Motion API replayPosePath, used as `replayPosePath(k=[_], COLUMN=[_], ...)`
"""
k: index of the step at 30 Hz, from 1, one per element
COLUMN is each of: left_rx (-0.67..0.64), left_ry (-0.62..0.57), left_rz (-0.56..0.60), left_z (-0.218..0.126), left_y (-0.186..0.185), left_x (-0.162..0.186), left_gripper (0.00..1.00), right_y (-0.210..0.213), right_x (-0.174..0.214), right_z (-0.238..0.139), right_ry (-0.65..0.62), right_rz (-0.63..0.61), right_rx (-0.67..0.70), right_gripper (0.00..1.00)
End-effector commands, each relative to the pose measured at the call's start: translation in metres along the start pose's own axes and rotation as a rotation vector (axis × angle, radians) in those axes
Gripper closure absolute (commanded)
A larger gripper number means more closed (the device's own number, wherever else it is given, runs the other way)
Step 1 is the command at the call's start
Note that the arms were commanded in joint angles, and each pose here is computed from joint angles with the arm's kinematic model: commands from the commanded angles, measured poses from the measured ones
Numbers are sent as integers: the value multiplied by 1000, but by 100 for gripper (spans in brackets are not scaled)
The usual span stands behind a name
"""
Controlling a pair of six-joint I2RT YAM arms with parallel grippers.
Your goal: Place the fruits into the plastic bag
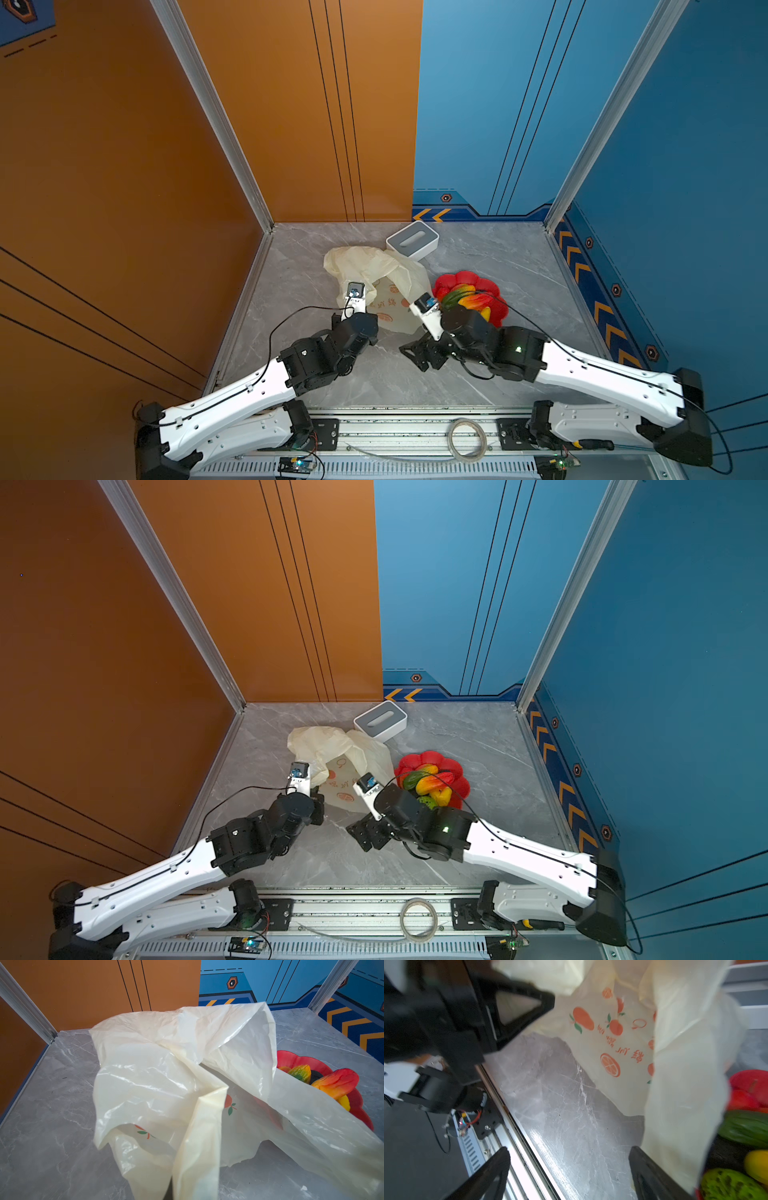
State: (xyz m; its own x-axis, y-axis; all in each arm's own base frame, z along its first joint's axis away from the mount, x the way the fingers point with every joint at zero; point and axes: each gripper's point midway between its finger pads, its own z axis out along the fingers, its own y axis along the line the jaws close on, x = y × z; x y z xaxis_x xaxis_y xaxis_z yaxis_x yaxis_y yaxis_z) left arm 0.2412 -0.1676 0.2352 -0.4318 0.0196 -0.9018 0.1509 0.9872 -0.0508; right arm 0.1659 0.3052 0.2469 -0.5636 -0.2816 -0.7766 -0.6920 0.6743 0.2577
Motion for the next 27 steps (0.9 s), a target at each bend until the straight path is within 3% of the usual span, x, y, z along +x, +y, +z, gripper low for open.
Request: replayPosePath(k=[1,4,12,18,20,24,25,27], left_rx=[-15,-11,1,-2,-7,-16,-16,-8], left_ry=[-38,-42,-43,-50,-54,-68,-72,-85], left_rz=[-35,-37,-30,-39,-40,-49,-57,-78], left_z=[-4,-5,-8,-14,-18,-26,-28,-31], left_y=[3,3,0,7,11,18,18,17], left_x=[-7,-8,-7,-2,1,6,7,9], left_gripper=[100,100,100,100,100,100,100,100], right_y=[-37,-58,-63,-118,-129,-128,-126,-125], right_x=[2,14,29,21,11,-28,-37,-52], right_z=[-32,-40,3,33,43,63,68,84], right_ry=[-35,11,134,160,136,93,89,92], right_rz=[188,237,166,171,177,81,49,-22], right_rx=[188,323,446,567,553,517,520,521], right_gripper=[13,13,9,18,30,89,98,100])
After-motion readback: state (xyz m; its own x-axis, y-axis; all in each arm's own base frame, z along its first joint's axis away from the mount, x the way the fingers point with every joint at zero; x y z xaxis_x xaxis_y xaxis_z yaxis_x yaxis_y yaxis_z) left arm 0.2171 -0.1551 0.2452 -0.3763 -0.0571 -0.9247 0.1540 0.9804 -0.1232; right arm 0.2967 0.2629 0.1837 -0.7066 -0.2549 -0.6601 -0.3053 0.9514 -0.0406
